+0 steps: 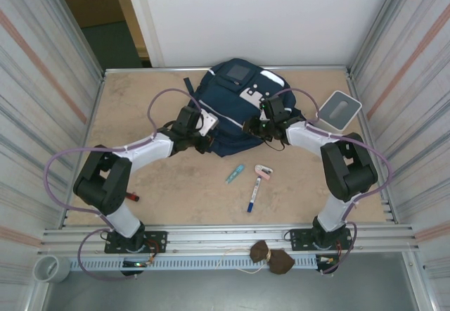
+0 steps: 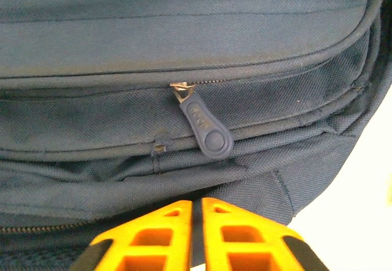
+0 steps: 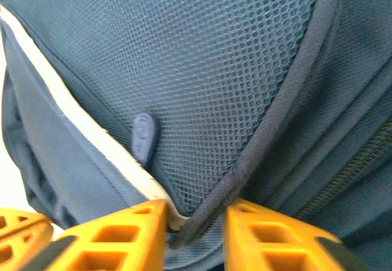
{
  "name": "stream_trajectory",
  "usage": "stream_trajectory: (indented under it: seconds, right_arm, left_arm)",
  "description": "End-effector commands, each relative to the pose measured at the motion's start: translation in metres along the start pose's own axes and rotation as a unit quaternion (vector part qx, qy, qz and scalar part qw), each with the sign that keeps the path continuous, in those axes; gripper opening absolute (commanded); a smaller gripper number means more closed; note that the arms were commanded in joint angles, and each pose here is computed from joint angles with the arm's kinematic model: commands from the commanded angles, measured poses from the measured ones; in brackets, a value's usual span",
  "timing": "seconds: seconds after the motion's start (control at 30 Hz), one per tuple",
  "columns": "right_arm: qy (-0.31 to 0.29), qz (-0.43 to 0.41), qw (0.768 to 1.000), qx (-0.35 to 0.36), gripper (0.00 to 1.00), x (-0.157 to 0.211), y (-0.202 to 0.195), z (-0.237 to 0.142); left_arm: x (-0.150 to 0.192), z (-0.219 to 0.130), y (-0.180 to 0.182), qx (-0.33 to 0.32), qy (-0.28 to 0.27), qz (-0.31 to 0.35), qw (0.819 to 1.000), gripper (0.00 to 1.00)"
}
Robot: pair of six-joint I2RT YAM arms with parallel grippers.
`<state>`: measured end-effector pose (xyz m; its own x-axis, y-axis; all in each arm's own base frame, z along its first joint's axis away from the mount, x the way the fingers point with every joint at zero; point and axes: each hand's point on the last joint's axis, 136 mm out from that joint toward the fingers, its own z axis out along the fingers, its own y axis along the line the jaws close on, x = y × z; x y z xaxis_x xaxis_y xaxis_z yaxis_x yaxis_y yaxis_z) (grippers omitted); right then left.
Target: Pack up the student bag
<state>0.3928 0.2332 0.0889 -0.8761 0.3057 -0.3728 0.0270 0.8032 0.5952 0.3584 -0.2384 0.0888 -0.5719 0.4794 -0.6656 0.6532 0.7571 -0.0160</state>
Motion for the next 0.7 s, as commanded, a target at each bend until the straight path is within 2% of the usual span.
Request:
stream_trajectory:
  seconds: [0.0, 0.1, 0.2, 0.33, 0.67]
  right_arm:
    - [-0.006, -0.001, 1.000, -0.020, 0.16, -0.009, 0.012, 0.001]
    - [-0.005, -0.003, 1.000, -0.025, 0.07, -0.010, 0.014, -0.001]
    - [-0.007, -0.005, 1.000, -0.030, 0.03, -0.010, 0.017, -0.004]
    - [-0.011, -0.003, 0.999, -0.046, 0.00, -0.015, 0.024, -0.011]
    - [-0.020, 0.013, 0.995, -0.100, 0.00, -0.026, 0.048, -0.031]
  left_arm:
    - [-0.015, -0.020, 0.004, -0.009, -0.030, -0.027, 0.999, 0.19]
    - [-0.026, -0.030, -0.004, 0.011, -0.058, -0.036, 0.998, 0.26]
    - [-0.035, -0.030, -0.012, 0.015, -0.063, -0.024, 0.998, 0.35]
    - [-0.036, -0.017, -0.015, -0.007, -0.031, 0.004, 0.999, 0.43]
    - [-0.028, 0.016, -0.003, -0.041, 0.036, -0.002, 0.999, 0.52]
